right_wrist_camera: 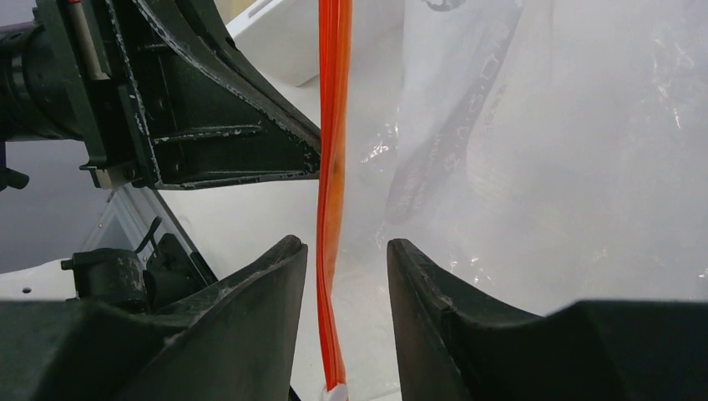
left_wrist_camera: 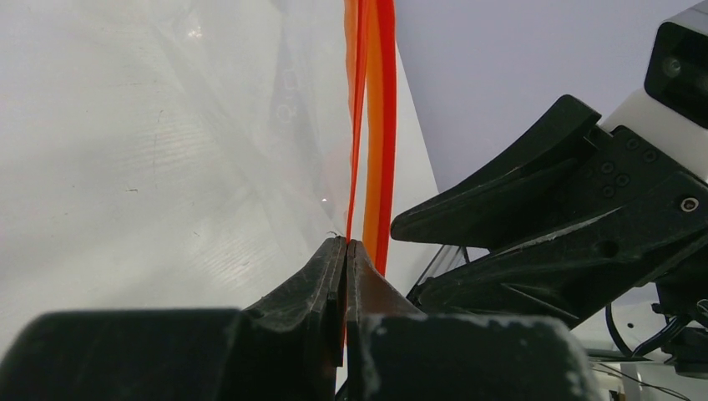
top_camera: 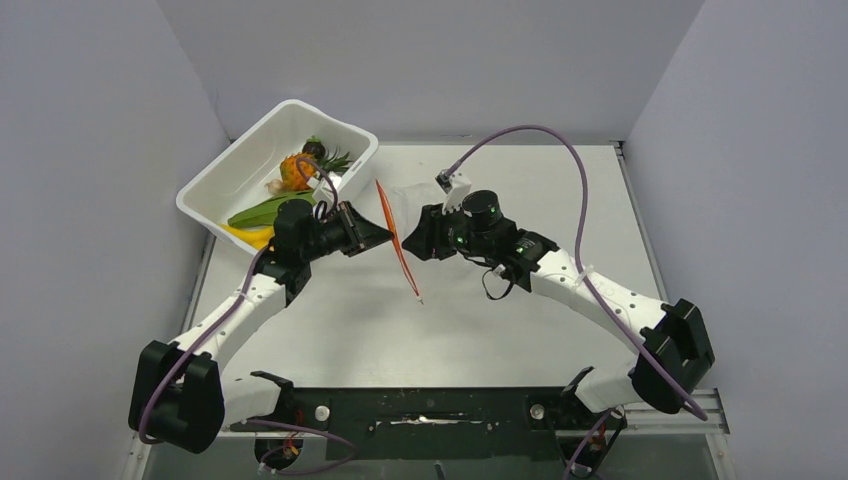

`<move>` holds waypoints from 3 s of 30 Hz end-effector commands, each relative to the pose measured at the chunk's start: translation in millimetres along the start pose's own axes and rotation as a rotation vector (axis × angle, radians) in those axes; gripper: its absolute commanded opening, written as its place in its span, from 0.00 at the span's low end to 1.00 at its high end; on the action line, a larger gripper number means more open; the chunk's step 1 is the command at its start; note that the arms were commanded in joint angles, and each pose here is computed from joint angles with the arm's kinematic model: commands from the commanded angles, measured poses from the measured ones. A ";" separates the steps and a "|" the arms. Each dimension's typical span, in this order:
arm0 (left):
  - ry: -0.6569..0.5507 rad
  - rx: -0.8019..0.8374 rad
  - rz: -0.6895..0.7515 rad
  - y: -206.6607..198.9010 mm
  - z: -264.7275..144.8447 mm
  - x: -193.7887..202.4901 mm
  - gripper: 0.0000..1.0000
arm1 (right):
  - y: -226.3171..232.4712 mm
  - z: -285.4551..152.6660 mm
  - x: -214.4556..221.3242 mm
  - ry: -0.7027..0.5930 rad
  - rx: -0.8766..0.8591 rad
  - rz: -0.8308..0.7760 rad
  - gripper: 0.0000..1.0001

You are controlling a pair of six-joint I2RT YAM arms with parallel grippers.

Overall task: Place the food in the zip-top bag and seal the zipper
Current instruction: Open the zipper of the food storage bag at the center of the board.

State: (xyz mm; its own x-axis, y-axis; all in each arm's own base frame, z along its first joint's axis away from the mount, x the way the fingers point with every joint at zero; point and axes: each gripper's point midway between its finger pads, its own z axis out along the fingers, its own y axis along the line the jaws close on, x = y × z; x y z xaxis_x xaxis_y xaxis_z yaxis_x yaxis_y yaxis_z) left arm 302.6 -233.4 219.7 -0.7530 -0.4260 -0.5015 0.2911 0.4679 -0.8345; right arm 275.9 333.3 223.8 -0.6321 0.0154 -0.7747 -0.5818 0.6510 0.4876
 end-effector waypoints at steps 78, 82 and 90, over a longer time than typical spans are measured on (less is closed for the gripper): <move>-0.113 0.230 0.143 -60.2 -19.7 -24.3 0.73 | -16.0 -20.9 -53.0 -0.205 0.325 0.031 0.00; -0.119 0.222 0.146 -60.7 -11.5 -31.0 0.73 | -9.8 -11.5 -50.2 -0.195 0.318 0.035 0.00; -0.158 0.107 0.167 -42.6 0.0 -47.2 0.73 | -3.0 -6.2 -51.7 -0.189 0.330 0.019 0.00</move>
State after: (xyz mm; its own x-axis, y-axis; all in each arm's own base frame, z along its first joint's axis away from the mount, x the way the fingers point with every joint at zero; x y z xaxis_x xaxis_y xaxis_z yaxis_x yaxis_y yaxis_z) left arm 312.4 -232.6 244.8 -0.6724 -0.4525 -0.5858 0.3896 0.4566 -0.7998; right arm 296.2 315.3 231.5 -0.5788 0.0791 -0.8116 -0.3516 0.8738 0.3359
